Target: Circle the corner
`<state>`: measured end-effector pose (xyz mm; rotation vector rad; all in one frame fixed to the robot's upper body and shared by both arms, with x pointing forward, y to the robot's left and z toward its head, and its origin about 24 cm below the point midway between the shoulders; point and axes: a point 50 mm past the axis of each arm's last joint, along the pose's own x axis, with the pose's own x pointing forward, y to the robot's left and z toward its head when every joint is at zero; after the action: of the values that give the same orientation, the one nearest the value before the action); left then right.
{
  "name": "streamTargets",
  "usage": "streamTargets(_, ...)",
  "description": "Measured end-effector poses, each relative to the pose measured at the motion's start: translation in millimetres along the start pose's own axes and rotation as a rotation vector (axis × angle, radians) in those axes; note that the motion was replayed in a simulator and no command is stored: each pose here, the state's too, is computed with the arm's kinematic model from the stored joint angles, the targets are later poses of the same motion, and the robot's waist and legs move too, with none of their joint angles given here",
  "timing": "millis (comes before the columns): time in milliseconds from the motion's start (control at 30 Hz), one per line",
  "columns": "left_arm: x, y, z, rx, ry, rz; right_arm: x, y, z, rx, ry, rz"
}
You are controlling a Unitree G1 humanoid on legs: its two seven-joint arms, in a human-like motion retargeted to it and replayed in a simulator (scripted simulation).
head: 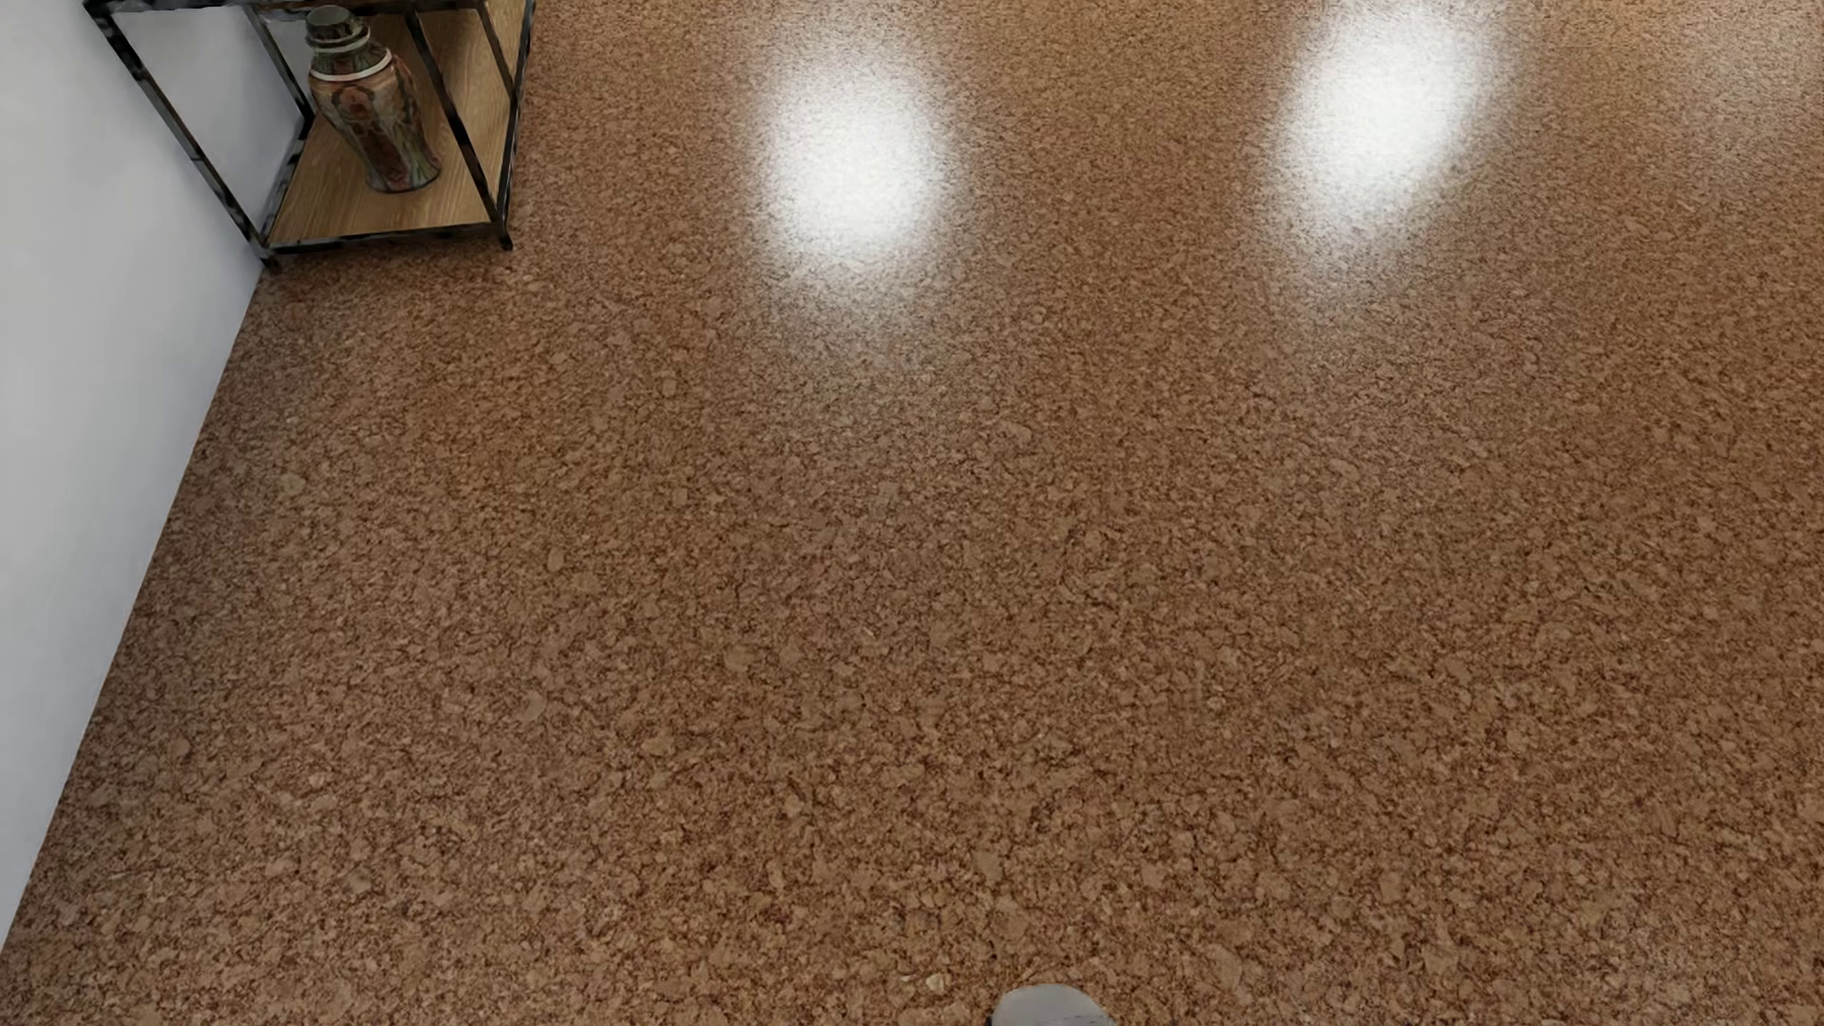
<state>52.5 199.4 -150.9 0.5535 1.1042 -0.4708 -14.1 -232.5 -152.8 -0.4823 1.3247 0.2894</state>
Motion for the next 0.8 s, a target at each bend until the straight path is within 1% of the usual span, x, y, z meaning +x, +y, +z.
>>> streamTargets(33,1.4,26.2,24.3,-0.038,-0.093,0.083,-3.0,8.6,-12.1,-0.011,0.038,0.026)
streamTargets(133,-5.2,85.4,90.4,-0.052,-0.324,0.247,-13.8,27.0,-40.7,-0.004,0.121,0.071)
streamTargets(200,-14.7,107.7,110.7,-0.069,-0.408,0.317,-19.0,31.3,-52.2,0.001,0.154,0.081)
streamTargets(233,-15.4,108.5,110.6,-0.087,-0.413,0.325,-20.0,33.2,-56.9,-0.01,0.176,0.09)
streamTargets(267,-9.3,96.1,100.3,-0.122,-0.373,0.297,-19.5,33.0,-62.6,-0.034,0.212,0.097)
streamTargets(300,-5.2,85.8,84.2,-0.142,-0.316,0.273,-14.5,28.7,-57.2,-0.042,0.212,0.088)
streamTargets(333,-1.0,73.3,72.0,-0.11,-0.262,0.229,-10.3,29.9,-45.6,-0.012,0.172,0.081)
streamTargets(400,8.1,38.6,43.6,-0.046,-0.131,0.114,-0.3,23.0,-7.9,0.02,0.037,0.053)
streamTargets(467,-2.4,13.0,-0.2,-0.097,-0.012,0.07,6.1,10.3,48.4,0.051,-0.162,0.014)
streamTargets(500,-2.1,-16.5,-30.7,-0.05,0.14,-0.025,5.1,-5.1,72.3,0.071,-0.251,-0.03)
streamTargets(533,-12.6,-33.3,-49.1,-0.005,0.185,-0.085,0.6,-19.4,100.9,0.094,-0.361,-0.072)
streamTargets(567,-22.5,-49.0,-67.5,0.011,0.246,-0.133,-4.7,-25.9,123.9,0.084,-0.448,-0.087)
streamTargets(633,-39.3,-74.6,-90.9,0.037,0.323,-0.214,-19.4,-54.6,163.6,0.073,-0.6,-0.163)
streamTargets(700,-52.8,-92.7,-105.5,0.047,0.372,-0.27,-27.4,-72.6,177.9,0.087,-0.657,-0.216)
streamTargets(767,-61.0,-101.8,-115.0,0.063,0.41,-0.303,-17.9,-70.8,160.3,0.138,-0.582,-0.217)
streamTargets(800,-61.3,-102.2,-116.6,0.091,0.418,-0.316,-6.1,-56.0,140.8,0.157,-0.49,-0.178)
